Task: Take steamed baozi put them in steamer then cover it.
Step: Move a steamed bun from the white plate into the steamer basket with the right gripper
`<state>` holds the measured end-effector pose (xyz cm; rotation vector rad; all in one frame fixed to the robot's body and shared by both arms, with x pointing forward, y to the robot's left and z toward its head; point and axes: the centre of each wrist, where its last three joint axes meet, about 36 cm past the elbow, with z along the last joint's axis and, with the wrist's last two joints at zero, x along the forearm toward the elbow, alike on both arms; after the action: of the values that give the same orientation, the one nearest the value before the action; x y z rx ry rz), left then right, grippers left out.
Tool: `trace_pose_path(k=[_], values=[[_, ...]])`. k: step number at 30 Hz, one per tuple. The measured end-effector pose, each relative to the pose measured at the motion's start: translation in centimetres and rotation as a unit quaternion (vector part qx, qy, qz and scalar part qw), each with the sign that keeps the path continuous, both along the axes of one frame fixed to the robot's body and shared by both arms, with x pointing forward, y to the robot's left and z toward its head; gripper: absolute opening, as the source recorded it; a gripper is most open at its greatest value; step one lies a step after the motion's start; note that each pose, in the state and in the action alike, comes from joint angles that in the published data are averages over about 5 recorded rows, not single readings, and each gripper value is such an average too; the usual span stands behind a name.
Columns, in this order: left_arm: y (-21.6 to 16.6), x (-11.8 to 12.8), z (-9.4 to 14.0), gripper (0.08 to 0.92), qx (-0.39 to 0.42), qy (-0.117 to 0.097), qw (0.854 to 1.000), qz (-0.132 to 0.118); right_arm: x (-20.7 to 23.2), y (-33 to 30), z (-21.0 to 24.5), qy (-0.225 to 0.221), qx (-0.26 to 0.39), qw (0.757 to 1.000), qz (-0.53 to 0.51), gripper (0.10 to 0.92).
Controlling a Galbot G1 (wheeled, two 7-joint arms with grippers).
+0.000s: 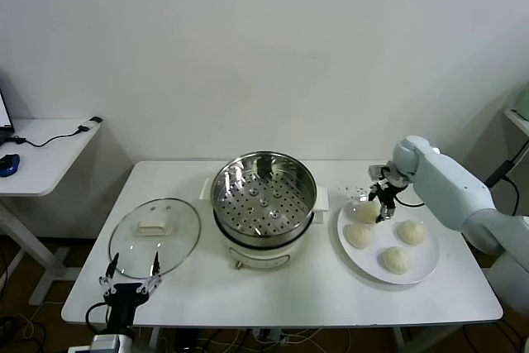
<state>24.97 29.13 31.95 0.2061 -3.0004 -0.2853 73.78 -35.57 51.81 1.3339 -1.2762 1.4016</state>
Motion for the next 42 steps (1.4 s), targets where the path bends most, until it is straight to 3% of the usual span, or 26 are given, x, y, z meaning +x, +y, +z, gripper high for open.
trace_pose_path(k=[10,19,24,32,36,42], values=[[0.3,-0.2,0.2,0.823,0.004,0.001,1.0,0.001,2.8,9.8,14.3,-0.051,-0.02,0.984,0.17,0.704],[0.2,-0.8,0.1,0.823,0.003,0.006,1.0,0.001,1.2,22.3,21.2,-0.088,-0.076,0.923,0.367,0.704],[0.2,-1.0,0.2,0.823,0.003,0.006,1.0,0.002,-0.6,28.4,20.6,-0.101,-0.116,0.871,0.466,0.704],[0.4,-1.2,0.7,0.823,0.005,0.005,1.0,0.003,-2.7,34.8,15.7,-0.107,-0.158,0.799,0.57,0.704],[0.1,-1.2,0.7,0.823,0.002,0.005,1.0,0.004,-3.3,36.4,13.0,-0.105,-0.171,0.777,0.597,0.704],[0.0,-1.5,0.5,0.823,0.0,0.01,1.0,0.004,-3.6,37.2,9.4,-0.095,-0.181,0.762,0.615,0.704]])
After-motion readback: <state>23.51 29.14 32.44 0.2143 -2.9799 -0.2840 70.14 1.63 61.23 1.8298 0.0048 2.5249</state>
